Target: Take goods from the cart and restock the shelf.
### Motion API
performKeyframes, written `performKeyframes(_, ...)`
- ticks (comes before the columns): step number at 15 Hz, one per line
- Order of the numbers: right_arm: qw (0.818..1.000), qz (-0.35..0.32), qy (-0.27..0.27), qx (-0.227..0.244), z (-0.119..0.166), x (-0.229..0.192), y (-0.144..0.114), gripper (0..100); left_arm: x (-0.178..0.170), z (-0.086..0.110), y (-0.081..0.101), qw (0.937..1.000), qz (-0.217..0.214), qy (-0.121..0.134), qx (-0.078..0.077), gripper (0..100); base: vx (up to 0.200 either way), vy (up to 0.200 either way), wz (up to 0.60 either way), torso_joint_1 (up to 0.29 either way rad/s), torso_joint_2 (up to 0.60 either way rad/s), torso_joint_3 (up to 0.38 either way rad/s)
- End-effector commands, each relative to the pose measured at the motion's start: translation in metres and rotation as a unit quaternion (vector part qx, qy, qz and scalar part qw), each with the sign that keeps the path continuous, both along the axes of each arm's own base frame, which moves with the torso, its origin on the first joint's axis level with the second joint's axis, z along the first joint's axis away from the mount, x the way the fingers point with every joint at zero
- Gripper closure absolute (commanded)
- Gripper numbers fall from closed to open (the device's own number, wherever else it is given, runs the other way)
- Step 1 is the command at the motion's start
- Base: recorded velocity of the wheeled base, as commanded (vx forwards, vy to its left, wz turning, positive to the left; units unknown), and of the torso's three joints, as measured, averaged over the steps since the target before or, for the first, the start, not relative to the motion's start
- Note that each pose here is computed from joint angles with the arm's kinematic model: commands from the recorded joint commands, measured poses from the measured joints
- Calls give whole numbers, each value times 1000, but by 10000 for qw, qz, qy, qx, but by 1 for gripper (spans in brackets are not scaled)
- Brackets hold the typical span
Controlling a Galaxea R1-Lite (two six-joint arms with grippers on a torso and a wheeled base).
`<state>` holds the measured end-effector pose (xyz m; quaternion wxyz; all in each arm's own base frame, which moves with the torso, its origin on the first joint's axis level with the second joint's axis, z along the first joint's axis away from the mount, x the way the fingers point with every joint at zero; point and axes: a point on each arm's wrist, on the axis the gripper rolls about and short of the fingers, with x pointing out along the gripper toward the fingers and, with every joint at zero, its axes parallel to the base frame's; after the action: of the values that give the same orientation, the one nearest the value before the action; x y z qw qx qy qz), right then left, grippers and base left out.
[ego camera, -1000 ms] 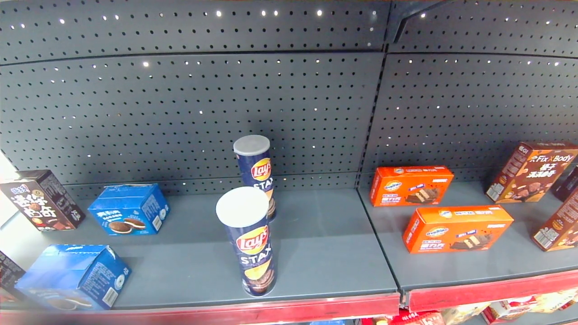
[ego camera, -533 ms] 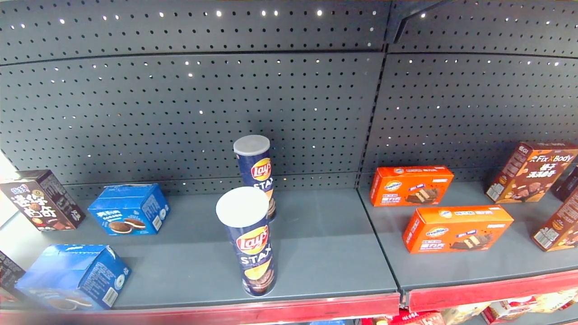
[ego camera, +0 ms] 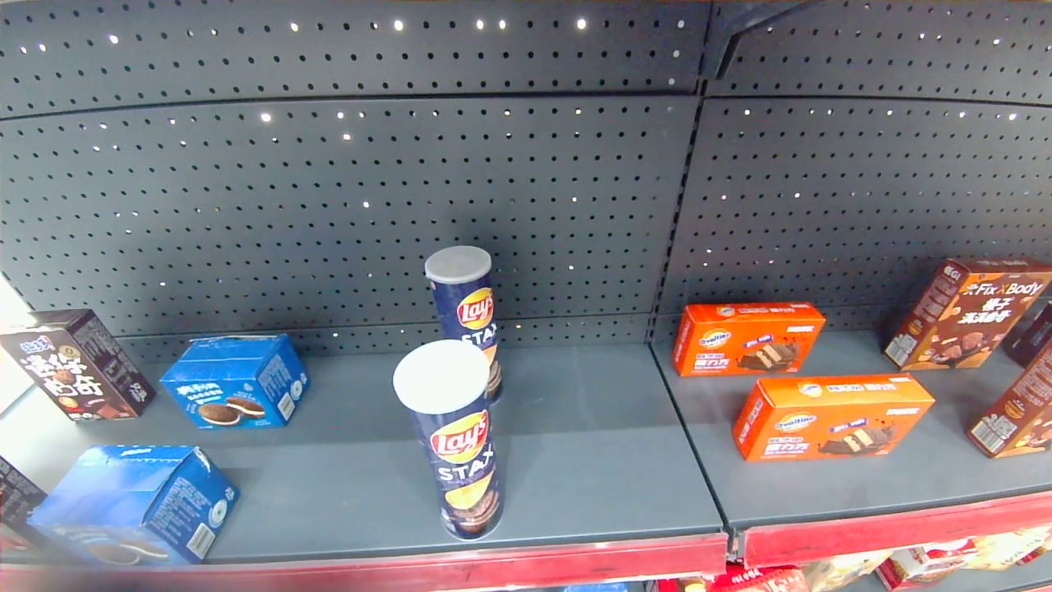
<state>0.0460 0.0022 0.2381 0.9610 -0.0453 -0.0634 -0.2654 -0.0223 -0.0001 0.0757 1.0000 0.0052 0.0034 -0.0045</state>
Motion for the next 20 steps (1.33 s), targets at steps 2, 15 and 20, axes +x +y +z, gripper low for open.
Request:
performKeyframes(2, 9999, 126, 55, -12, 0, 0, 2, 0, 0, 0, 0, 10000, -1, 12, 2, 0, 0, 0, 0, 0, 0, 0)
performKeyframes(15, 9760, 2006, 802, -280, -150, -61, -2, 0, 0, 0, 0, 10000, -1, 12, 2, 0, 0, 0, 0, 0, 0, 0)
performKeyframes(20, 9813, 1719, 790, 343, -154, -62, -3, 0, 0, 0, 0, 10000, -1, 12, 2, 0, 0, 0, 0, 0, 0, 0)
